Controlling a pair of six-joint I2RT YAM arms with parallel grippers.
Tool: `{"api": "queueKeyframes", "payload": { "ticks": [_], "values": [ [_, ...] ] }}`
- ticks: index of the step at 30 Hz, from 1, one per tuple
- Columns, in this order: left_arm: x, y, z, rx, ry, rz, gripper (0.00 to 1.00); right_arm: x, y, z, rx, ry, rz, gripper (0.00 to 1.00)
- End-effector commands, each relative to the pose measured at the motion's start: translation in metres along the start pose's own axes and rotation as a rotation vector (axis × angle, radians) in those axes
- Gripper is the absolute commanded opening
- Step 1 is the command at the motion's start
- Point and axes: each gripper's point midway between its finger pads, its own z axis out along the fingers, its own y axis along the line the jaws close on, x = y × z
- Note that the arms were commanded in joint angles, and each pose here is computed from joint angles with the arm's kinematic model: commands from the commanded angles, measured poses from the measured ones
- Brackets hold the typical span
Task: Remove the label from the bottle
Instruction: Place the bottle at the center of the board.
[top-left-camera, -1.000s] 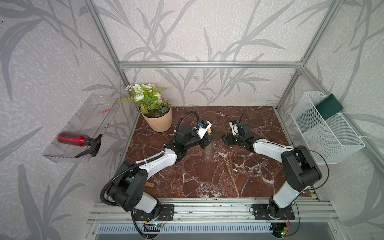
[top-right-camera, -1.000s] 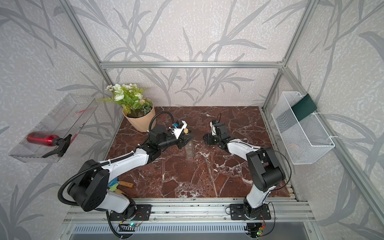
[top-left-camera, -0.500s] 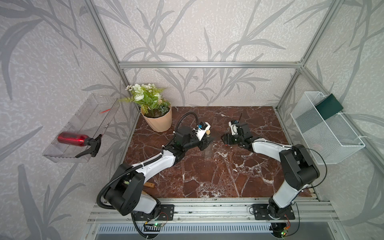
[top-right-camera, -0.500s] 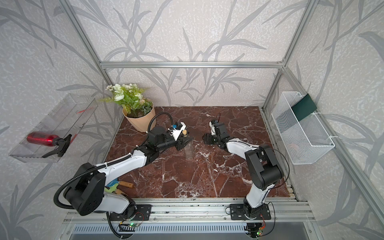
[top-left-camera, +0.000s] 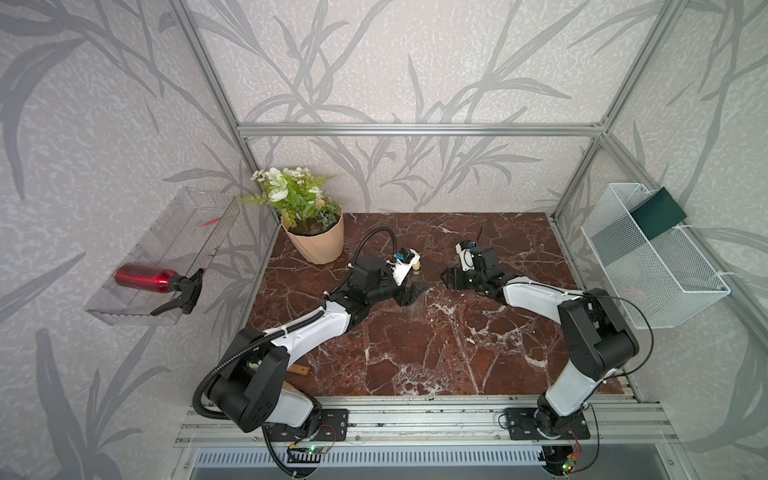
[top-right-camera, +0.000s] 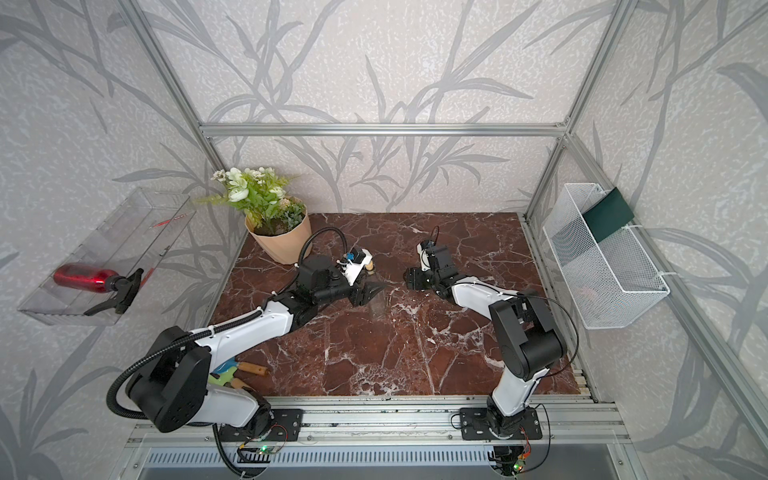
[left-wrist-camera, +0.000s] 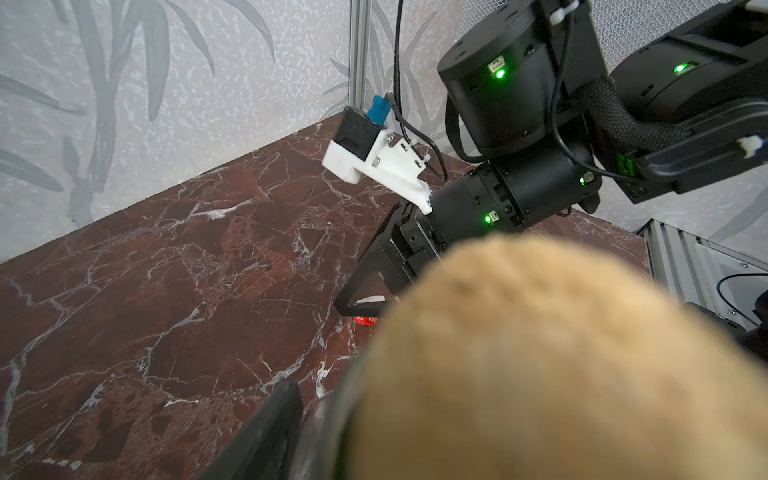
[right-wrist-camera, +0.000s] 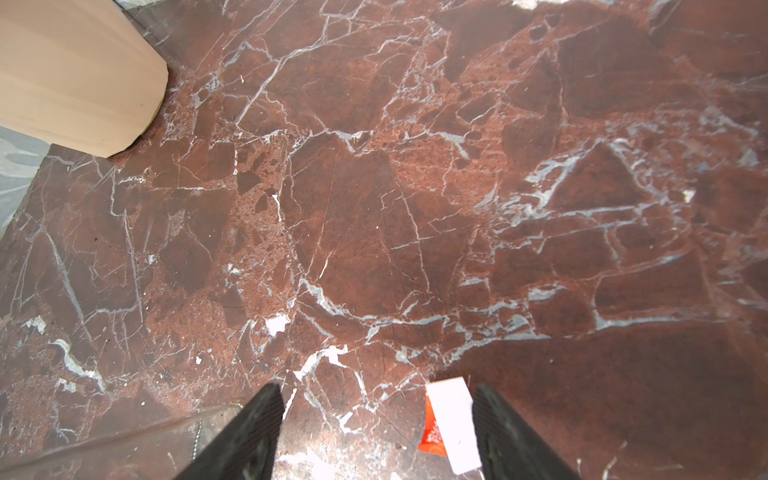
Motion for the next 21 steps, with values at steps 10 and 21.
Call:
{"api": "queueKeyframes", "payload": {
  "ticks": [10, 21],
  "values": [
    [0.124, -0.006, -0.016, -0.023, 0.406, -0.178, 0.92, -0.015, 0.01, -0.002, 0.0, -0.039, -0.018, 0.75],
    [0.105, 0.002, -0.015, -0.049, 0.367, -0.151, 0.93, -0.018, 0.013, -0.003, 0.001, -0.048, -0.022, 0.76]
  ]
}}
